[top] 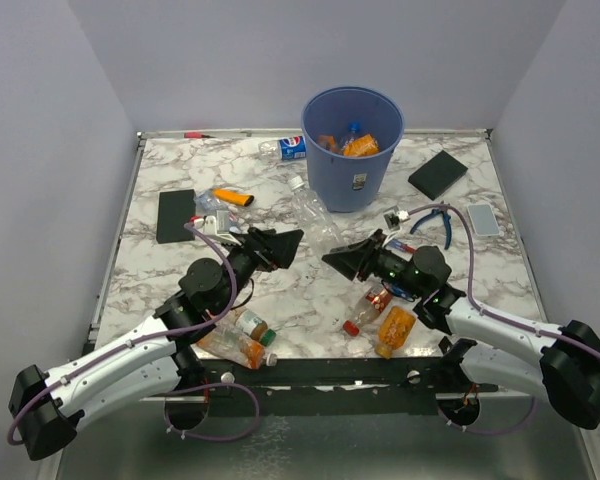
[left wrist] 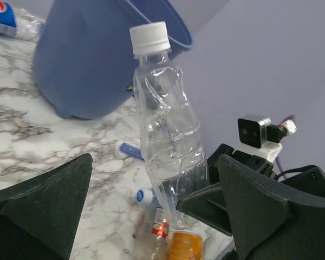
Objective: Put the plastic bottles in the bin
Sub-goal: Pick up the plastic bottle at the center of the board.
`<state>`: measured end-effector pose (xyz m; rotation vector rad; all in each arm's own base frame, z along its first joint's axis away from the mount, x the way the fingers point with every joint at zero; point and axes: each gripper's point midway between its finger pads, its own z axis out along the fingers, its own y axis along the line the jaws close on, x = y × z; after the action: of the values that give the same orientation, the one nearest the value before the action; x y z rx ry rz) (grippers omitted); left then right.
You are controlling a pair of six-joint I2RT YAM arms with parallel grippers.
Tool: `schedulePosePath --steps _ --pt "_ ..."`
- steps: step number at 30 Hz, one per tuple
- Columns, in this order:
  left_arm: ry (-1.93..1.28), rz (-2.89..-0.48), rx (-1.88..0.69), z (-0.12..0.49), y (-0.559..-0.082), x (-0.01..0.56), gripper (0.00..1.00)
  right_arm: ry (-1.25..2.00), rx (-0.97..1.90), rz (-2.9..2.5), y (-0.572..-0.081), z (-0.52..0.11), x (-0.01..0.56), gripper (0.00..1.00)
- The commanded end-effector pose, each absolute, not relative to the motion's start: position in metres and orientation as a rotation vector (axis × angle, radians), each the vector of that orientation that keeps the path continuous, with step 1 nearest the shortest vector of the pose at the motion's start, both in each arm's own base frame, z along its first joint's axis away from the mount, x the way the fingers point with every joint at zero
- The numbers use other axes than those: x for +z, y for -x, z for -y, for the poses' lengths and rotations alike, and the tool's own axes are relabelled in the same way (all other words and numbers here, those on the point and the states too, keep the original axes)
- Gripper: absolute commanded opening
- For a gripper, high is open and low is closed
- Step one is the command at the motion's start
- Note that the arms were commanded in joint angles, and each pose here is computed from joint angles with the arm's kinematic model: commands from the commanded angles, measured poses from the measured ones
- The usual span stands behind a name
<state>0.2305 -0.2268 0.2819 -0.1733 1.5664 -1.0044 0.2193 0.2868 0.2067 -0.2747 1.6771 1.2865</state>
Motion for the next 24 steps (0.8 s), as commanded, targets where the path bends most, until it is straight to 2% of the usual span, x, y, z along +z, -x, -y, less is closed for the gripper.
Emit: schedulePosePath --steps 1,7,17,20,24 --pt "0.130 -1.467 -1.248 0.249 -0.213 0.312 0.99 0.280 1.451 -1.492 -0.202 -0.292 0.256 0.27" --pt "0.048 -1.412 -1.370 0.266 -0.200 0.325 0.99 0.334 1.577 -1.405 -0.184 -0.303 0.280 0.27" --pt "-0.071 -1.396 -1.440 0.286 -0.190 0.334 0.98 0.379 1.656 -1.367 -0.168 -0.320 0.286 0.27" --pt "-0.104 -1.379 -1.468 0.287 -0.184 0.336 0.88 0.364 1.670 -1.361 -0.168 -0.320 0.286 0.28" --pt "-0.086 -1.369 -1.462 0.283 -0.184 0.334 0.55 0.364 1.669 -1.362 -0.169 -0.321 0.286 0.29"
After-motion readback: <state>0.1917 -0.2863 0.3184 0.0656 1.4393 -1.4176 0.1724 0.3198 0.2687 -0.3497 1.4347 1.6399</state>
